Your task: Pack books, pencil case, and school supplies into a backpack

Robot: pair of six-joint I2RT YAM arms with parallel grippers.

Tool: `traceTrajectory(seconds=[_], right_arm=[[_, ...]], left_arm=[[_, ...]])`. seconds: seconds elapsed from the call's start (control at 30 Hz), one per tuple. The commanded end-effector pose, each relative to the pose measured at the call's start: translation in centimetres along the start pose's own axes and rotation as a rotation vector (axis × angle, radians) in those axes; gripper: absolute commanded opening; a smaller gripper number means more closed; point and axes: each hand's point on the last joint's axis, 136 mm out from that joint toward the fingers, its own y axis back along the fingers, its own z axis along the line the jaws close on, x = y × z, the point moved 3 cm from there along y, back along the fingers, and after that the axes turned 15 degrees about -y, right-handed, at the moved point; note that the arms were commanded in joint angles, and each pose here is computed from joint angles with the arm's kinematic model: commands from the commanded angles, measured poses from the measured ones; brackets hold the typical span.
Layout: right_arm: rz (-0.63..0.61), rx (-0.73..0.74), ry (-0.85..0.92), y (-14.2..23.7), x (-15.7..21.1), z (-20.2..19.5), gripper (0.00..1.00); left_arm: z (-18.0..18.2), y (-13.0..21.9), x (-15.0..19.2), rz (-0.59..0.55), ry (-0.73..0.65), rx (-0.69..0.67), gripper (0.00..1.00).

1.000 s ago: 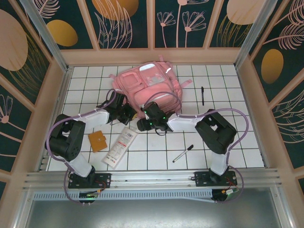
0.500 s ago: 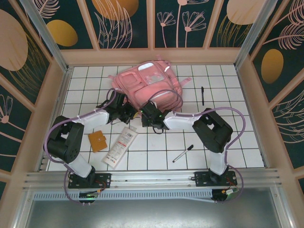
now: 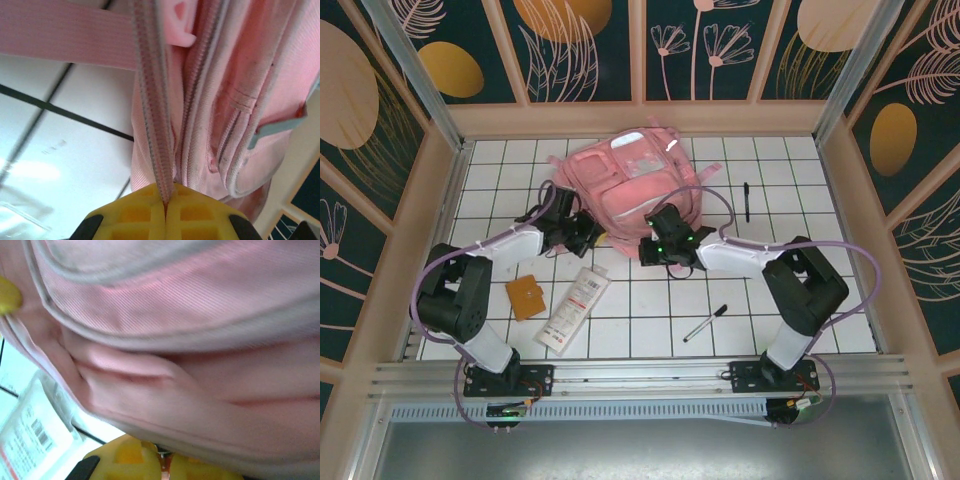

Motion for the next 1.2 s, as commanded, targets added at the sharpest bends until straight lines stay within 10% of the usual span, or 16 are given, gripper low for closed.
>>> traceTrajectory(seconds=[0.0, 0.33, 0.67, 0.73, 0.83, 1.17], right_arm=[[0.174, 0.041, 0.016, 1.4, 2.8, -2.9, 0.00], [0.161, 0.109, 0.082, 3.4, 1.5, -6.1, 0.00], [0.208, -0.177, 0.381, 3.8, 1.5, 1.7, 0.00], [0.180, -0.219, 0.437, 3.3, 1.3, 4.6, 0.00], [0.135, -0.287, 0.431, 2.5, 0.4, 8.0, 0.00], [0.152, -0.487, 0.470, 0.2, 0.9, 14.2, 0.00]], left_arm=[[0.9, 2.3, -4.5, -0.154, -0.043, -0.087, 0.00], [-0.2, 0.4, -8.2, -0.065, -0.195, -0.084, 0.00], [-0.1, 1.0, -15.5, -0.071, -0.283, -0.107, 0.01], [-0.4, 1.8, -15.8, -0.072, -0.308, -0.145, 0.25], [-0.6, 3.7, -13.9, -0.057, -0.297, -0.133, 0.41], [3.5, 7.3, -2.6, 0.014, -0.155, -0.133, 0.49]])
